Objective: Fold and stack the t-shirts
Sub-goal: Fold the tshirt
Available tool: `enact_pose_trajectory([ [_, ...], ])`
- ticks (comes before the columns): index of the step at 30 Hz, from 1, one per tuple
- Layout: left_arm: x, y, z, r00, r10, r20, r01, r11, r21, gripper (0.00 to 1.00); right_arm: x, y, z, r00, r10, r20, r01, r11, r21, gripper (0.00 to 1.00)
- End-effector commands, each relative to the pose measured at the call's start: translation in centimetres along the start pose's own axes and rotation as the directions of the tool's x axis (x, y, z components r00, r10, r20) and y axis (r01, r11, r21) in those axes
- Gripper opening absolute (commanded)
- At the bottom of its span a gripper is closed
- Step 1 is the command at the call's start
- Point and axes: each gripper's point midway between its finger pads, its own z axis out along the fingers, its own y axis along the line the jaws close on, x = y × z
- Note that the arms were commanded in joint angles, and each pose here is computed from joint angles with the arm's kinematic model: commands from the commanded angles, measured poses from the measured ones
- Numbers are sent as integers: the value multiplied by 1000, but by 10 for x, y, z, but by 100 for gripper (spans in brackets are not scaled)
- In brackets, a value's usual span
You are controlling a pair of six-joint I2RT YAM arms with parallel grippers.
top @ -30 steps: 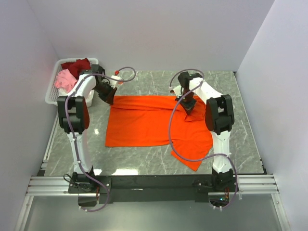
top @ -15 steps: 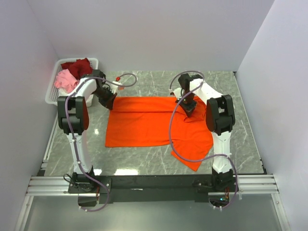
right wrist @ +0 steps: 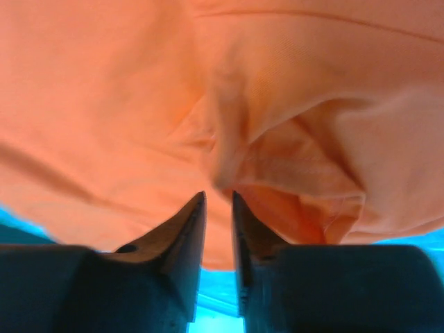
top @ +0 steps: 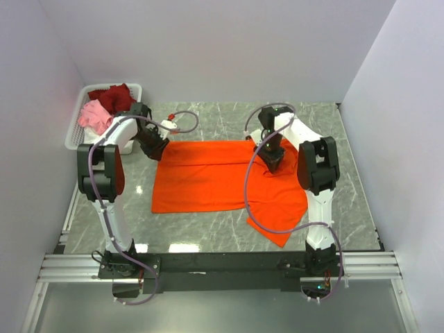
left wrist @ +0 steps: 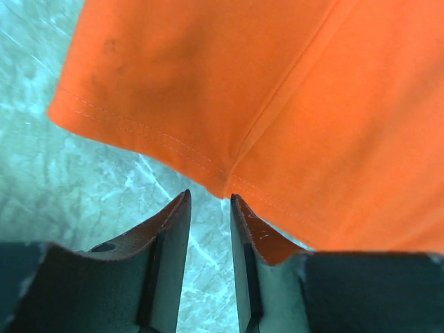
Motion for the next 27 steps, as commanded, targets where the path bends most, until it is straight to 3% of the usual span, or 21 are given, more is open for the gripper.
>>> enact_pose_trajectory([
  [1, -29, -4, -31, 990, 96, 101, -94, 995, -21, 36, -11, -2, -53, 992, 19, 121, -14, 999, -42, 32],
  [4, -57, 5, -40, 983, 36, 182, -32, 999, -25, 36, -16, -28, -73, 967, 146, 209, -128, 987, -97, 36],
  [8, -92, 32, -32, 953, -166, 254, 178, 984, -27, 37, -25, -89, -87, 922, 248, 297, -270, 962, 35, 33],
  [10, -90, 39, -13, 934, -277, 227, 287, 958, -12, 37, -24, -108, -77, 920, 256, 296, -301, 946, 118, 29],
  [12, -92, 44, -8, 927, -305, 217, 318, 948, -25, 36, -21, -119, -70, 920, 261, 293, -318, 934, 166, 27],
  [20, -54, 47, 27, 892, -435, 126, 447, 890, -92, 31, -13, -176, -33, 901, 331, 281, -417, 841, 344, 24],
  [27, -4, 67, 56, 852, -522, 25, 513, 827, -228, 27, 0, -213, -8, 912, 349, 216, -410, 781, 471, 23],
])
